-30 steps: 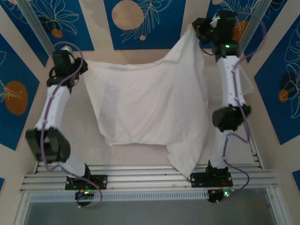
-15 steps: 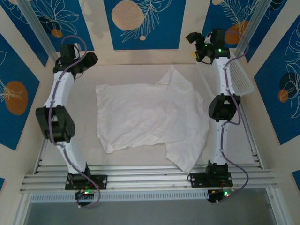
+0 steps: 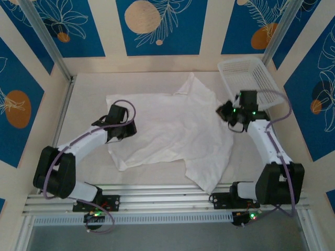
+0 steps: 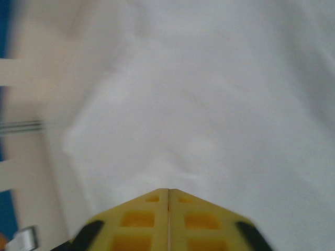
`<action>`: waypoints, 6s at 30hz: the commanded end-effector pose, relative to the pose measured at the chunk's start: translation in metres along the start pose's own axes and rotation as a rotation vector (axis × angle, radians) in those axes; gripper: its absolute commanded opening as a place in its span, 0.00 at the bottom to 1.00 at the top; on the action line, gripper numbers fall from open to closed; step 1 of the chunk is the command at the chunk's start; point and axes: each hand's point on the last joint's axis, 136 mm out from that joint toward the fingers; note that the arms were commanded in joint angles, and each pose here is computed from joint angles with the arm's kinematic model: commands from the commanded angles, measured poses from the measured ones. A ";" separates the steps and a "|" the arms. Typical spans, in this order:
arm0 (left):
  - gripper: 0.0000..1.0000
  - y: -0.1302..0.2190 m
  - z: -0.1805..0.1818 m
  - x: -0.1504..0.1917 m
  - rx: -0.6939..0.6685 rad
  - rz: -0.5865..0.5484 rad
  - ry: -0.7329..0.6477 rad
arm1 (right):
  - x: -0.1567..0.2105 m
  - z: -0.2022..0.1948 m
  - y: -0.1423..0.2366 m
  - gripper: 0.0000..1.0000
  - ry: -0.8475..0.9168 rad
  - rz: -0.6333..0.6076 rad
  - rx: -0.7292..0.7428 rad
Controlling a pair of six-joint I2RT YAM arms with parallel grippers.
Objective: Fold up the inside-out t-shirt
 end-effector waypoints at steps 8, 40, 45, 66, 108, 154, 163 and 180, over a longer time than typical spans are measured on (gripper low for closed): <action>0.00 -0.047 0.069 -0.069 -0.260 -0.151 0.242 | 0.044 -0.082 -0.063 0.00 -0.257 0.118 0.164; 0.46 0.074 -0.016 -0.046 0.036 -0.288 -0.063 | 0.165 -0.097 0.028 0.27 -0.260 0.222 0.297; 0.48 0.078 0.028 -0.013 -0.101 -0.269 -0.055 | 0.243 -0.110 0.055 0.39 -0.171 0.451 0.477; 0.50 0.074 0.053 -0.002 -0.179 -0.265 -0.044 | 0.303 -0.102 0.013 0.30 -0.025 0.580 0.467; 0.51 0.068 0.062 0.003 -0.196 -0.262 -0.032 | 0.286 -0.093 0.026 0.23 0.005 0.525 0.306; 0.51 0.072 0.078 0.010 -0.241 -0.273 0.022 | 0.284 -0.069 -0.007 0.47 0.057 0.517 0.302; 0.45 0.069 0.111 0.020 -0.374 -0.235 0.110 | 0.268 -0.048 -0.001 0.00 0.117 0.455 0.239; 0.35 0.022 0.128 0.041 -0.553 -0.017 -0.057 | 0.231 -0.040 0.022 0.00 -0.007 0.295 0.127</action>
Point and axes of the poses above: each hand's point on the last joint's axis, 136 mm out from that joint toward the fingers, its own y axis back along the fingers, its own z axis along the line the jaws close on, x = y × z, and after that the axes turned 9 degrees about y, right-handed
